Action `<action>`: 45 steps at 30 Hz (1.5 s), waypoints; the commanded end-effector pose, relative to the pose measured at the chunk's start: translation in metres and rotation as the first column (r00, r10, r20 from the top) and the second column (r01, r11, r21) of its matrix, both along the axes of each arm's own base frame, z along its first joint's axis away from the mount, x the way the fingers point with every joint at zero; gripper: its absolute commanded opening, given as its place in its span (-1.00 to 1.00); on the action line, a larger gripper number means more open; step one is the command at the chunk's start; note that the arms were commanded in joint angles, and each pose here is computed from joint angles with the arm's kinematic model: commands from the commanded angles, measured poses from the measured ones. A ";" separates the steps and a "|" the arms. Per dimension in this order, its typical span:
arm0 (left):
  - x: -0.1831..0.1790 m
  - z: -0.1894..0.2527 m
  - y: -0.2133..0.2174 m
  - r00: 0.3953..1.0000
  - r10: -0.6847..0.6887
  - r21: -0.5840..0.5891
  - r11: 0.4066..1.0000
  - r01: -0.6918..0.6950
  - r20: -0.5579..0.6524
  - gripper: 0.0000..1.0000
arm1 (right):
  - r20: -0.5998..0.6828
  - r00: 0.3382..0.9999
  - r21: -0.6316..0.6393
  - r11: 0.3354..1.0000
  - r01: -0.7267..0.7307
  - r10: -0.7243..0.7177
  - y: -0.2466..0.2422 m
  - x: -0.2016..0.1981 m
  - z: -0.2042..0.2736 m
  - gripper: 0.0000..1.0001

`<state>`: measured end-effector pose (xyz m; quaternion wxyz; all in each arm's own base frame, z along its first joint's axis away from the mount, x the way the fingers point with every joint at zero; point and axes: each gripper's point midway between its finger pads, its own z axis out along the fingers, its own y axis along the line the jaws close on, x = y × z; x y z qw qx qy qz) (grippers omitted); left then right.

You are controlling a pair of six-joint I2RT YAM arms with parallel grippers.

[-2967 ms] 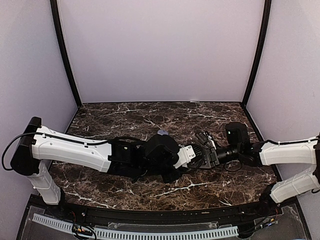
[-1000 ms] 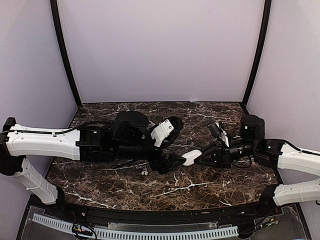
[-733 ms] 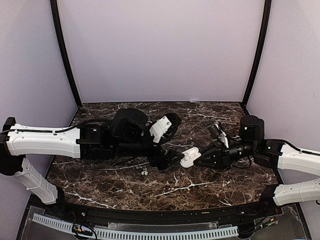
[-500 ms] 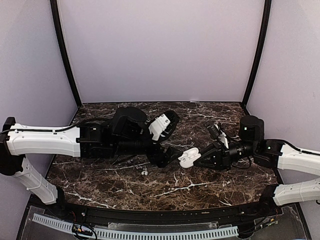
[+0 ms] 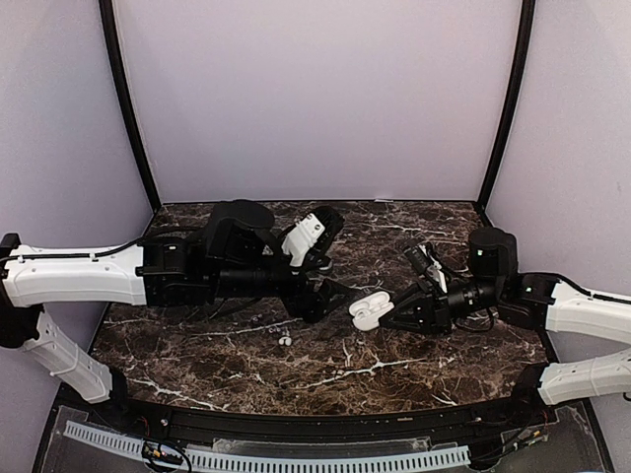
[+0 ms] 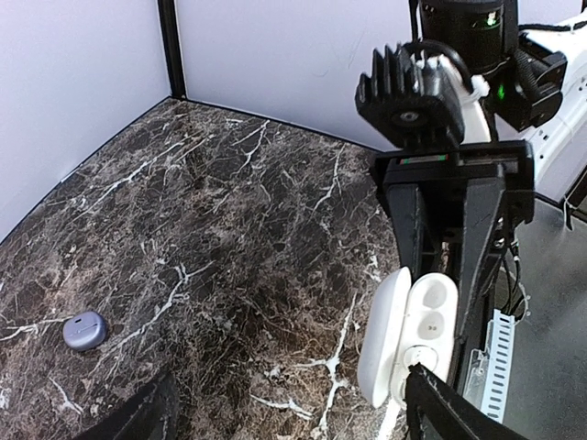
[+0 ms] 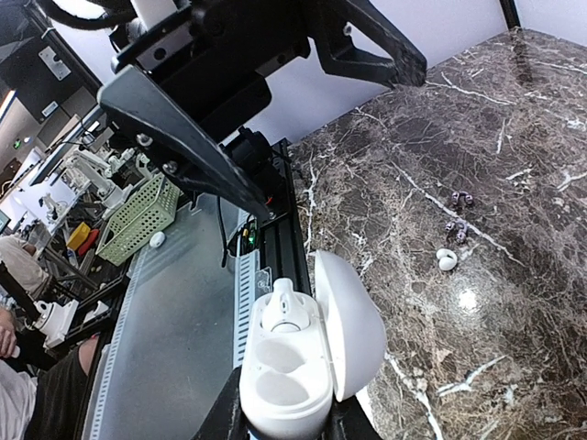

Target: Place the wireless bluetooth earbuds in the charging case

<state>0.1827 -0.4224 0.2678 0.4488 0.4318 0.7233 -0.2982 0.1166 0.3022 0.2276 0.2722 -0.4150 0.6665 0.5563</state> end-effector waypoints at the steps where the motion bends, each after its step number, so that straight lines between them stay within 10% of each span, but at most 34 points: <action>1: 0.004 0.022 0.023 0.999 0.032 -0.063 0.997 -0.035 -0.038 0.65 | 0.038 0.999 0.029 1.000 0.000 -0.001 0.004 0.002 0.013 -1.00; 12: 0.012 -0.127 0.116 0.863 0.366 0.322 0.911 -0.256 -0.348 0.30 | 0.033 0.999 0.033 0.999 -0.003 0.002 0.003 0.001 0.015 -1.00; 22: 0.048 -0.196 0.148 0.836 0.461 0.609 0.766 -0.206 -0.298 -0.01 | 0.033 0.999 0.044 0.999 -0.012 0.011 0.002 -0.002 0.018 -1.00; 30: 0.057 -0.197 0.119 0.884 0.344 0.565 0.817 -0.115 -0.317 -0.11 | 0.054 0.998 0.065 0.998 -0.024 0.020 0.000 -0.005 0.023 -1.00; 45: 0.026 -0.206 0.094 0.707 0.434 0.516 0.849 -0.114 -0.559 -0.02 | 0.044 0.999 0.040 0.999 -0.011 0.009 0.002 -0.001 0.016 -1.00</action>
